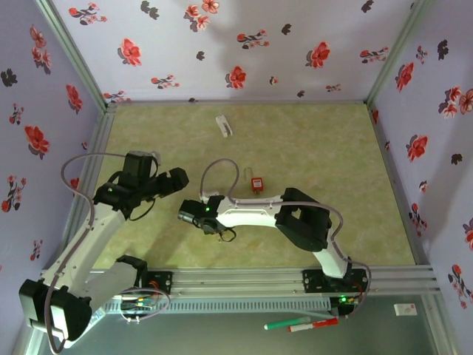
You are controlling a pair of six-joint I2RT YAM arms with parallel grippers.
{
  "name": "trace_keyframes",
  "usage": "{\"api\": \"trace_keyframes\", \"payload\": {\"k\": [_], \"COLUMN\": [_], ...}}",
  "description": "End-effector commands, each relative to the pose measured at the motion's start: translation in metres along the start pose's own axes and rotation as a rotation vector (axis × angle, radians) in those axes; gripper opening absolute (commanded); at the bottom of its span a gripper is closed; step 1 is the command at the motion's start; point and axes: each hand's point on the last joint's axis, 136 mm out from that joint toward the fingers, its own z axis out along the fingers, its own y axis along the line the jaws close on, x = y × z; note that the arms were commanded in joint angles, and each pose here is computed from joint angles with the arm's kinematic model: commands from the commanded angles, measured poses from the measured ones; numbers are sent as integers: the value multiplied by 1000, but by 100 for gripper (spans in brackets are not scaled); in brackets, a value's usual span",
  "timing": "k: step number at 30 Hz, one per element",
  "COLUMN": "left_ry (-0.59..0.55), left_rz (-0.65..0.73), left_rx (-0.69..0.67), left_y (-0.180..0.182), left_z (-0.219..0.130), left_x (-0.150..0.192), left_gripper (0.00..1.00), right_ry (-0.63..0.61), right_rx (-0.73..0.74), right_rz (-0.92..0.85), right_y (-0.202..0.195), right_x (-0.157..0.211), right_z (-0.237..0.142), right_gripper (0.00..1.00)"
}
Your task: Unlock with the key
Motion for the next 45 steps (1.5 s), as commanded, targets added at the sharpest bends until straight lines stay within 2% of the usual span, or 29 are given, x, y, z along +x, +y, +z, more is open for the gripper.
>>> {"api": "trace_keyframes", "payload": {"k": [1,5,9,12,17,18,19,20,21,23,25,30,38,45], "left_ry": [8,6,1,-1,-2,2,5,11,16,19,24,37,49,46], "left_rz": [18,3,-1,5,9,7,5,2,1,8,11,21,37,39], "left_rx": [-11,10,76,93,78,76,75,74,72,68,70,81,76,76], "left_y": [6,5,-5,-8,-4,-3,-2,-2,-1,-1,-2,-3,0,1], "left_z": [-1,-1,0,-1,2,4,5,7,8,10,10,12,12,14], "left_x": [5,6,6,6,7,8,9,10,11,10,10,13,18,18], "left_gripper": [89,89,89,89,90,90,90,90,90,90,90,90,90,90], "right_ry": [-6,-58,-156,-90,-43,-22,7,46,75,93,113,122,106,122], "right_rx": [43,16,-151,-349,-344,-325,-300,-268,-247,-231,-213,-181,-35,-14], "right_rz": [-4,-18,-101,-79,-123,-119,-107,-85,-66,-19,45,140,128,123], "right_y": [-9,-17,-20,-28,-47,-48,-51,-52,-51,-45,-40,-26,-41,-42], "right_x": [1,-9,-30,-32,-33,-31,-28,-23,-19,-12,-6,-1,-7,-7], "right_z": [-4,-27,-75,-94,-104,-100,-94,-87,-81,-72,-61,-30,-12,0], "right_gripper": [36,22,14,14,8,11,20,35,43,56,63,66,63,61]}}
